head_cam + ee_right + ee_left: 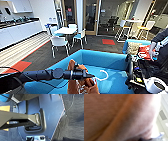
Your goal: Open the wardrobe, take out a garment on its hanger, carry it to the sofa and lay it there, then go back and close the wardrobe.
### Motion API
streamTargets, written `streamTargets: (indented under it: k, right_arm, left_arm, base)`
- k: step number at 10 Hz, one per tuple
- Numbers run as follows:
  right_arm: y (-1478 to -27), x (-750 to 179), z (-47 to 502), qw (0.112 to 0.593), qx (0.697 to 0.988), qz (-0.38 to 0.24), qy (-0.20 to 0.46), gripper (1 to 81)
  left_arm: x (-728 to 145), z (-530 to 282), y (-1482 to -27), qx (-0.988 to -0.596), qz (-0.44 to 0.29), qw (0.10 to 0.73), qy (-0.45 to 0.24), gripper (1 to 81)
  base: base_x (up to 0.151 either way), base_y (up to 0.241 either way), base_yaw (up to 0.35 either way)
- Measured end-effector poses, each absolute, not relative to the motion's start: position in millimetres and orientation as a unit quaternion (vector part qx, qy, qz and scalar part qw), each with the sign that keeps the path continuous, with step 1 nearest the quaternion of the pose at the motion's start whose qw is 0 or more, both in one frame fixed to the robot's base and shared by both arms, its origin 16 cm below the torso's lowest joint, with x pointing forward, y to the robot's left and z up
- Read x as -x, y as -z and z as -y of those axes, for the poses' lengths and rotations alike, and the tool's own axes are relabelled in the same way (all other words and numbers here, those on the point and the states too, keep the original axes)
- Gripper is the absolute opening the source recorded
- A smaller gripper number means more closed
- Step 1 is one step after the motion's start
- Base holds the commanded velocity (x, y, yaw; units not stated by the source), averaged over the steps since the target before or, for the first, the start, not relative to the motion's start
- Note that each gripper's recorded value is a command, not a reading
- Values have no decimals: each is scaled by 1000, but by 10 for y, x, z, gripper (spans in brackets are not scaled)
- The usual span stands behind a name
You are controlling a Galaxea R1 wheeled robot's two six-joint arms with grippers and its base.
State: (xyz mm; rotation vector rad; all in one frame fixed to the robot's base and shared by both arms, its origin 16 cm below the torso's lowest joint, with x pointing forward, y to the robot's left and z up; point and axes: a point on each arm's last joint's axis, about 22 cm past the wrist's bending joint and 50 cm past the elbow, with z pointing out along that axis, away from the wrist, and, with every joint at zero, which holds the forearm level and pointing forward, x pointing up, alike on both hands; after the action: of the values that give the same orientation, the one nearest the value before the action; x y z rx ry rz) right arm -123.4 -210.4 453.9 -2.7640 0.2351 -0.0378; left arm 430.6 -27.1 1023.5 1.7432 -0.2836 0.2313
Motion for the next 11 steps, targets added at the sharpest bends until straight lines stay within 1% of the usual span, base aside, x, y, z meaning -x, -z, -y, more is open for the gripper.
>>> streamTargets:
  k: [6,9,11]
  right_arm:
    - [-4548,1254,2090,184,979,-84,10,811]
    - [-4635,1491,2009,189,977,-92,-22,811]
    - [-4618,1411,2019,188,978,-91,-19,811]
  left_arm:
    - [-4361,290,-10229,-758,115,633,-105,10]
    - [-4655,427,-10267,-747,107,647,-111,10]
    - [-4848,566,-10555,-740,115,653,-119,10]
  base:
    - [0,0,0]
    - [0,0,0]
    - [0,0,0]
